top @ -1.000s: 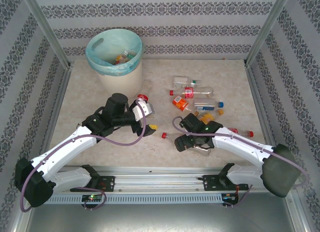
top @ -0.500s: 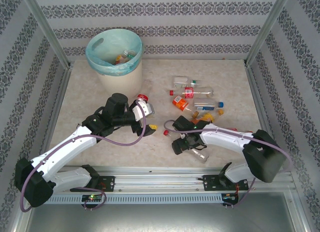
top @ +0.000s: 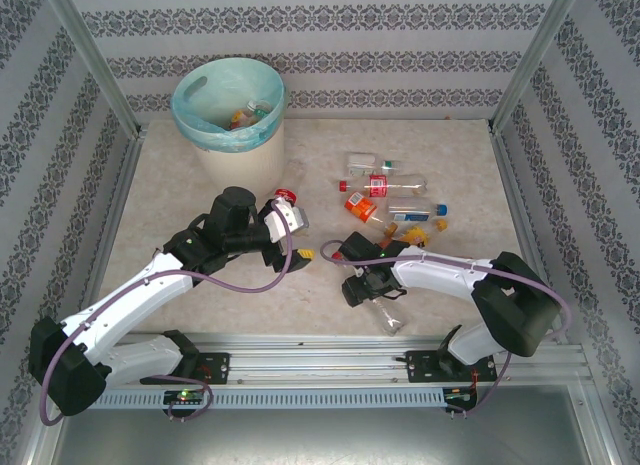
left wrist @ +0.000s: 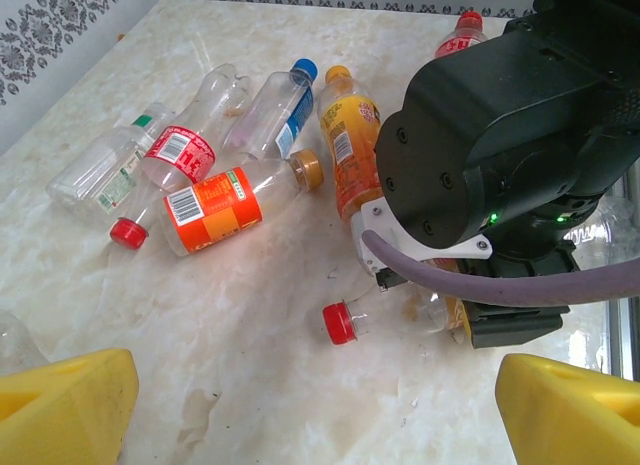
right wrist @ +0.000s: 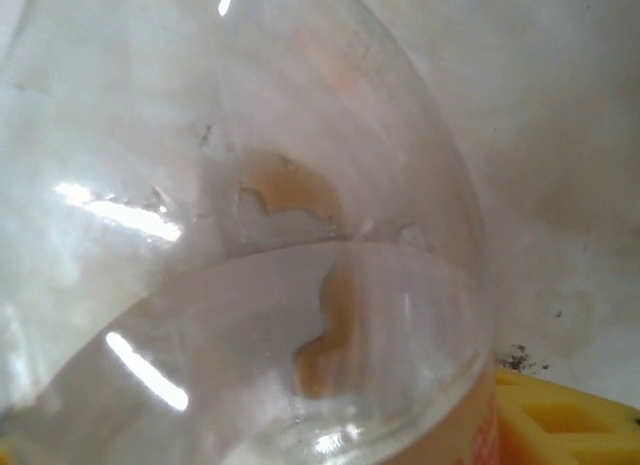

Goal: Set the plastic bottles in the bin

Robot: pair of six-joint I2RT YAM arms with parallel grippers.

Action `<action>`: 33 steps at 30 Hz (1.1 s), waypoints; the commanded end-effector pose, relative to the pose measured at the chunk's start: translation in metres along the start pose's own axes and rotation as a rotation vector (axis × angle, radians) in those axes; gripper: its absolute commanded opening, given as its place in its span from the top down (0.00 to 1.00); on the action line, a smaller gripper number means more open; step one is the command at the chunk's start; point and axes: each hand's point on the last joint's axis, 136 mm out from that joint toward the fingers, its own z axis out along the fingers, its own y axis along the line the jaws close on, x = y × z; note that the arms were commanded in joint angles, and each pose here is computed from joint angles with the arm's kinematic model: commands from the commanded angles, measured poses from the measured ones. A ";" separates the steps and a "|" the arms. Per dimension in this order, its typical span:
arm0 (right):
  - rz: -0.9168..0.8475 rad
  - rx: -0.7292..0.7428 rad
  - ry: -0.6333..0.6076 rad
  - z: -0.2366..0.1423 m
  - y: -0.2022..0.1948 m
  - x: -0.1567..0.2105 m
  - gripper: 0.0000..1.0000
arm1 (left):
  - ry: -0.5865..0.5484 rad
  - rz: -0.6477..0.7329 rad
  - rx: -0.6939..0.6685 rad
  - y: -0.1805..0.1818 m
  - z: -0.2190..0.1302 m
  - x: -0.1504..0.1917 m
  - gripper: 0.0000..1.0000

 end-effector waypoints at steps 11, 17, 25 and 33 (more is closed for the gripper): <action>-0.040 -0.080 -0.253 -0.060 0.011 -0.032 0.42 | -0.059 -0.097 -0.180 0.038 -0.012 -0.024 0.07; -0.062 -0.180 -0.461 -0.105 0.022 -0.056 0.43 | -0.148 -0.200 -0.137 0.040 -0.016 -0.046 0.06; -0.148 -0.415 -0.886 -0.210 0.051 -0.089 0.43 | -0.316 -0.377 0.038 0.030 -0.023 -0.092 0.10; -0.245 -0.520 -1.122 -0.283 0.068 -0.100 0.43 | -0.534 -0.429 0.233 0.010 -0.057 -0.151 0.14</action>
